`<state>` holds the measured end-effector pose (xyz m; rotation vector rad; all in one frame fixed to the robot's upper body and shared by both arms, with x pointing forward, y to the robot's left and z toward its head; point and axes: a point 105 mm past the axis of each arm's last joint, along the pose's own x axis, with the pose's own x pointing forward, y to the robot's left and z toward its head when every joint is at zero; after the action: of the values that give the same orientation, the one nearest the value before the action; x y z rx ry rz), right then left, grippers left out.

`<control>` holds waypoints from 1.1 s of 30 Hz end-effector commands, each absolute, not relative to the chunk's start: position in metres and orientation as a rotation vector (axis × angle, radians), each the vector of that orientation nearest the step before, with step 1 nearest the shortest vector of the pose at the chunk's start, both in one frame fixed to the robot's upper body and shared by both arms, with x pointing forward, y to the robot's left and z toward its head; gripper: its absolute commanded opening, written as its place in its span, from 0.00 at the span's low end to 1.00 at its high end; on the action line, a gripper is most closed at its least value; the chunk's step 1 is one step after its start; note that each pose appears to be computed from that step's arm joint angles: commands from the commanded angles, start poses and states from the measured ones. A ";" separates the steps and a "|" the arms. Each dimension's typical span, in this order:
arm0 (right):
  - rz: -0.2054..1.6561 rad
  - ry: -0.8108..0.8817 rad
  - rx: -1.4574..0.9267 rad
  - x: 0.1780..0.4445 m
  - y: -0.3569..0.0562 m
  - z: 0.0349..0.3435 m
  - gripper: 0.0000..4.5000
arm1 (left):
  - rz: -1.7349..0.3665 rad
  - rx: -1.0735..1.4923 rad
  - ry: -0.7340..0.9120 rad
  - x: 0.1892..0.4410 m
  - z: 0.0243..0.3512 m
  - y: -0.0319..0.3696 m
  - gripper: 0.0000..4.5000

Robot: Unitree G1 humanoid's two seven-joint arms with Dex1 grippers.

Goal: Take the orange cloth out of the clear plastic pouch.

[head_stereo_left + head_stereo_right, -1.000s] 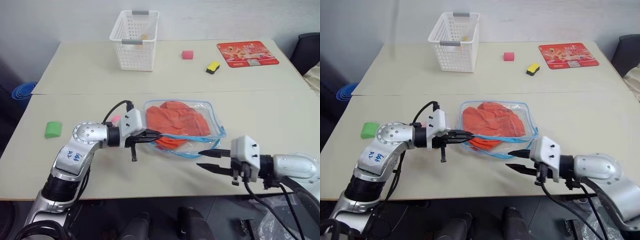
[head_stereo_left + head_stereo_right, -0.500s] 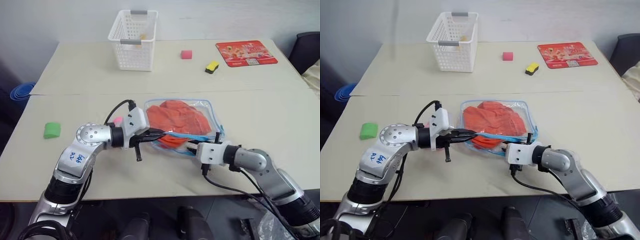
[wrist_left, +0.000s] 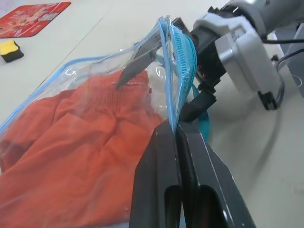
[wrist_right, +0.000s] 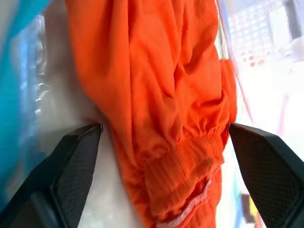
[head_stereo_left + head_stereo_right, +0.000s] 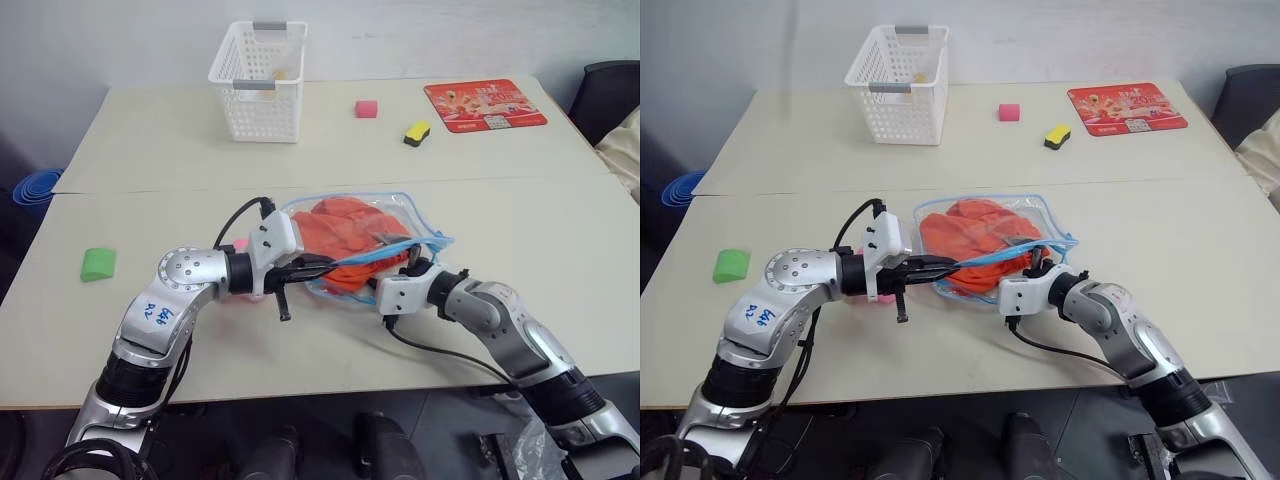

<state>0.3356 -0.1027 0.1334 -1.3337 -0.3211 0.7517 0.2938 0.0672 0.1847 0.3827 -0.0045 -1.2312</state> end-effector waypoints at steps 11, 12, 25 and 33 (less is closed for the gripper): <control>0.849 -0.287 -1.367 0.350 -0.080 0.097 0.47 | -1.238 0.289 -0.093 0.289 0.210 0.053 0.00; 0.860 -0.289 -1.371 0.349 -0.080 0.097 0.40 | -1.233 0.274 -0.094 0.289 0.211 0.052 0.00; 0.896 -0.477 -1.563 0.310 -0.090 0.132 0.01 | -1.072 0.388 -0.049 0.318 0.190 0.056 0.00; 1.015 -0.595 -1.508 0.260 -0.098 0.159 0.01 | -1.010 0.529 -0.044 0.333 0.173 0.062 0.00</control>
<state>0.2817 -0.1068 0.1444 -1.5122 -0.4811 0.9469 0.3282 0.0596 0.1659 0.4980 -0.0076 -1.0495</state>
